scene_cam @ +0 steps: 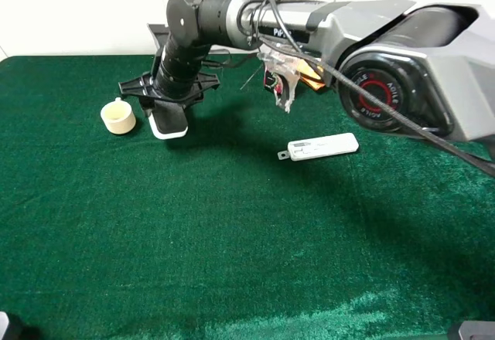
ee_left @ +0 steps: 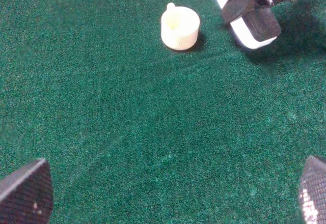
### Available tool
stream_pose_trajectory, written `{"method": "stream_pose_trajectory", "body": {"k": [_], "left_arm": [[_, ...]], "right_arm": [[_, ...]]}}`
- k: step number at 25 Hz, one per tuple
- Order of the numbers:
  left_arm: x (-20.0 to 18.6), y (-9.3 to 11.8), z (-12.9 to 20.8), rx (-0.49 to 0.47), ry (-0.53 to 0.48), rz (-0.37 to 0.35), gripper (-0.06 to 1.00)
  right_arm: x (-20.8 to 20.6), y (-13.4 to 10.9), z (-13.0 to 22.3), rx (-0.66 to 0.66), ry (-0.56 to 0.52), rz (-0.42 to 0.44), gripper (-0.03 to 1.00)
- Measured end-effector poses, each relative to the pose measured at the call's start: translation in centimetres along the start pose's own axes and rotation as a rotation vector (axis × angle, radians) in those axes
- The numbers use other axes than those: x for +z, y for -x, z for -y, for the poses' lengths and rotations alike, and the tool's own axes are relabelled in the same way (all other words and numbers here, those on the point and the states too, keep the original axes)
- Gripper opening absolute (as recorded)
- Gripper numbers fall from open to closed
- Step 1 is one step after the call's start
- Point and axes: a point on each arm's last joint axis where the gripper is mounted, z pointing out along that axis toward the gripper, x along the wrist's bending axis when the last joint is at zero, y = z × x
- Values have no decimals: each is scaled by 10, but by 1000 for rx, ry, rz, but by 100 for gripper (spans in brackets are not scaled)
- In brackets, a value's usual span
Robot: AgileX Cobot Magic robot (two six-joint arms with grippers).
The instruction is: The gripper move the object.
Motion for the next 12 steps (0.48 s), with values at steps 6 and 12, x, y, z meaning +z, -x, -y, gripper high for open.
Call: {"method": "stream_pose_trajectory", "body": {"k": [6, 12], "left_arm": [[0, 0, 0, 0, 0, 0, 98], [0, 0, 0, 0, 0, 0, 98]], "right_arm": [[5, 2, 3, 2, -11, 4, 46], [5, 2, 3, -7, -10, 12, 46]]}}
